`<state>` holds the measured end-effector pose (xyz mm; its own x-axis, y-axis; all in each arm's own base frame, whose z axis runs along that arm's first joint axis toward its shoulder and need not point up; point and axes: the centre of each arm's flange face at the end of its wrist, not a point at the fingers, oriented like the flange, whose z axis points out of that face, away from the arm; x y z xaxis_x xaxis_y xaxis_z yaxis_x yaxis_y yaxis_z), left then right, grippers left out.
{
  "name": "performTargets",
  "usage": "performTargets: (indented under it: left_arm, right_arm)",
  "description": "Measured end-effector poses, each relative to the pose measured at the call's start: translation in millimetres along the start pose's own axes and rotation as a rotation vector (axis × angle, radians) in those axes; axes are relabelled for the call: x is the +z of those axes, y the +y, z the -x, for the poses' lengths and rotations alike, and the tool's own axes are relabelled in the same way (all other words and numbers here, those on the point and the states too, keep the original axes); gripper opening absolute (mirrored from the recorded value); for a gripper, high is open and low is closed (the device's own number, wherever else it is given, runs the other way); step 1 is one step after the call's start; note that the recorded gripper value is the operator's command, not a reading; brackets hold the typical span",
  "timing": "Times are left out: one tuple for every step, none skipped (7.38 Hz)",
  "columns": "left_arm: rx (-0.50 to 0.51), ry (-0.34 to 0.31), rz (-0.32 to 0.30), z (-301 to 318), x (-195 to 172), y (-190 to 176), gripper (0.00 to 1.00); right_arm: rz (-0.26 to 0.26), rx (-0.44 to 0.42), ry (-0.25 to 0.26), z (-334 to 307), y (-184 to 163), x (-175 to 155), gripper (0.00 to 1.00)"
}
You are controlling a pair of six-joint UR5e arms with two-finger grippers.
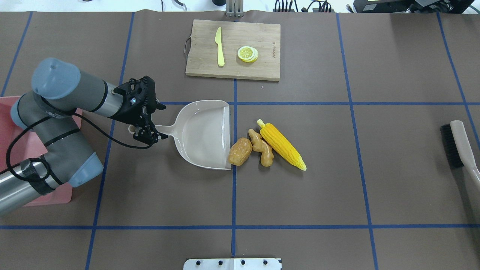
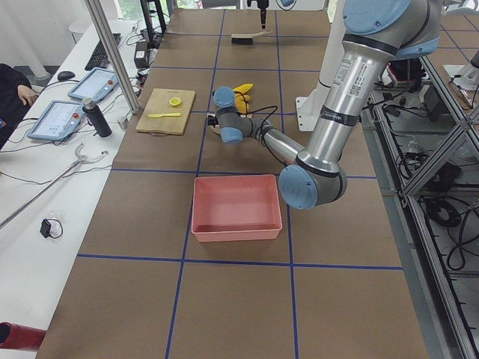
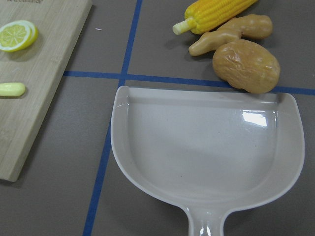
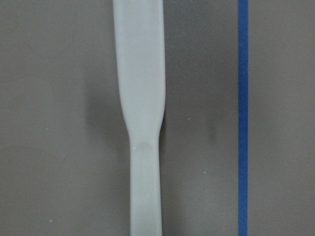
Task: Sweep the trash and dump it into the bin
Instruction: 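Reach the left gripper to the white dustpan handle and grasp it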
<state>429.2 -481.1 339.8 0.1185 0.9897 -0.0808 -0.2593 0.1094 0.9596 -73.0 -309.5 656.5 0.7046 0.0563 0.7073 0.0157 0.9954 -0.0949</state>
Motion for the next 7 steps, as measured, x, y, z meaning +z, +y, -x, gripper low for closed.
performTargets:
  left_arm:
    - [-0.004,0.009,-0.012,-4.2,8.2,4.6,0.94]
    - [-0.007,0.014,-0.014,-5.7,12.6,7.5,0.94]
    - [-0.01,0.018,-0.011,-6.4,16.6,9.8,0.94]
    - [-0.012,0.024,-0.005,-7.5,22.1,11.8,0.94]
    - [-0.015,0.029,0.002,-9.0,28.6,13.2,0.94]
    - [-0.016,0.029,0.008,-10.5,34.3,14.4,0.94]
    - [-0.016,0.026,0.013,-12.2,39.1,14.7,0.94]
  right_arm:
    - [-0.008,0.019,-0.017,-5.5,3.2,12.5,1.0]
    - [-0.014,0.031,-0.033,-2.2,5.4,17.9,1.0]
    - [-0.016,0.04,-0.044,4.3,6.9,18.9,1.0]
    - [-0.012,0.043,-0.044,10.7,8.8,20.8,1.0]
    - [-0.002,0.039,-0.028,16.3,11.7,27.1,0.95]
    - [0.011,0.038,-0.009,21.8,14.8,35.1,0.73]
    - [0.02,0.038,0.006,25.6,17.4,41.0,0.3]
